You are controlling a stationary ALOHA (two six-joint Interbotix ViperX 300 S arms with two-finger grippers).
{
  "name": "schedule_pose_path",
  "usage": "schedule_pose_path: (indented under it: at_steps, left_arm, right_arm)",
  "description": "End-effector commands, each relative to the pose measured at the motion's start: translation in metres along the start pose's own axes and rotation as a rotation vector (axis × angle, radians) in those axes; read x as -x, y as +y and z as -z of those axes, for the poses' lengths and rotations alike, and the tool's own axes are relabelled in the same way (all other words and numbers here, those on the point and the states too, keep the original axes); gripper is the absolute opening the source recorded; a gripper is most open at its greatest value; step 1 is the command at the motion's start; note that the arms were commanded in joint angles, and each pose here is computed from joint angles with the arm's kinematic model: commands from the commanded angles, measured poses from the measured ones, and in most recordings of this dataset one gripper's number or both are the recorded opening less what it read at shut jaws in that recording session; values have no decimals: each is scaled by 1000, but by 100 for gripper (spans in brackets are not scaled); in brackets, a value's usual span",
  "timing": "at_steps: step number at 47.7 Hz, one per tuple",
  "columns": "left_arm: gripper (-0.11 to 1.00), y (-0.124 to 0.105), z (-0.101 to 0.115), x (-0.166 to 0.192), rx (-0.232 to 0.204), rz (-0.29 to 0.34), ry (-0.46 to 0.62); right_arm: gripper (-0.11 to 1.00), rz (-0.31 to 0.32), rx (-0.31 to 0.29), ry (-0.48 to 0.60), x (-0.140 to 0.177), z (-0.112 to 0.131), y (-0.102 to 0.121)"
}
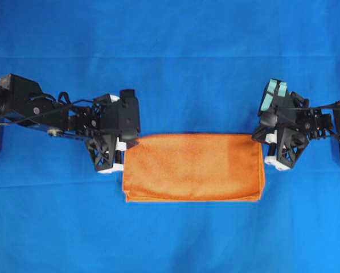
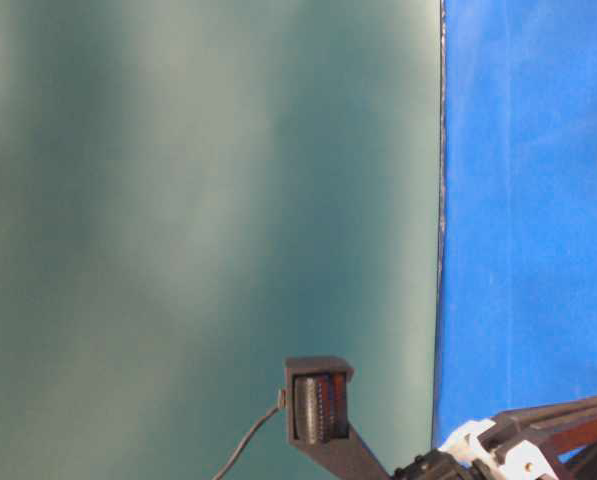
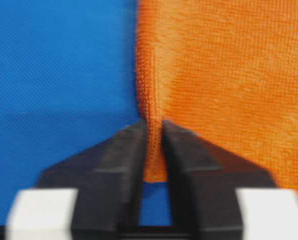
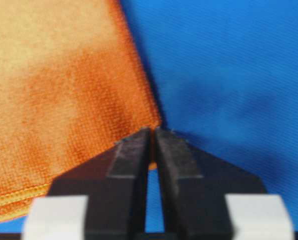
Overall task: Fold the orange towel.
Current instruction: 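Grasp the left and right ends of the folded strip with both grippers, then lift the strip and swing the right gripper up, rotating it vertical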
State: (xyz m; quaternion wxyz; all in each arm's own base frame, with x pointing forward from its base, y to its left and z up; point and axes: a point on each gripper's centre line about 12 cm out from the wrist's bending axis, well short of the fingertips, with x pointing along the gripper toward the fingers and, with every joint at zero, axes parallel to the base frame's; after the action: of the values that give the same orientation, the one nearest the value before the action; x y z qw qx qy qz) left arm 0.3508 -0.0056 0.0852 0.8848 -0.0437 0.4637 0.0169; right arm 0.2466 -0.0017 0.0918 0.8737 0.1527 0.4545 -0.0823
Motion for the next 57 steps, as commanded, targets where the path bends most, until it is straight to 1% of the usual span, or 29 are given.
schedule_pose_path:
  at_steps: [1,13,19,24,32,37,47,54,57]
  left_arm:
    - [2,-3,-5,4,-1,3,19]
    - [2,-5,-15,8,0,5,24]
    - [2,-5,-20,14,-1,7,5]
    - [2,-6,-29,26,1,10,-21]
    - [1,-9,-53,62,-2,18,-86]
    - [2,-10,-64,84,-8,25,-136]
    - [2,-11,-70,111,-11,32,-193]
    - [1,-11,-73,127,-16,35,-229]
    - [2,-11,-73,129,-18,34,-239]
  right_arm:
    - [2,-17,8,-21,1,-6,6]
    - [2,-28,9,-52,8,-12,8]
    - [2,-38,10,-81,15,-17,10]
    - [2,-41,10,-105,25,-23,11]
    - [2,-43,22,-163,53,-38,15]
    - [2,-44,24,-208,75,-48,16]
    - [2,-50,31,-304,116,-58,16]
    - [2,-54,45,-358,133,-59,15]
    - [2,-45,48,-364,133,-60,13]
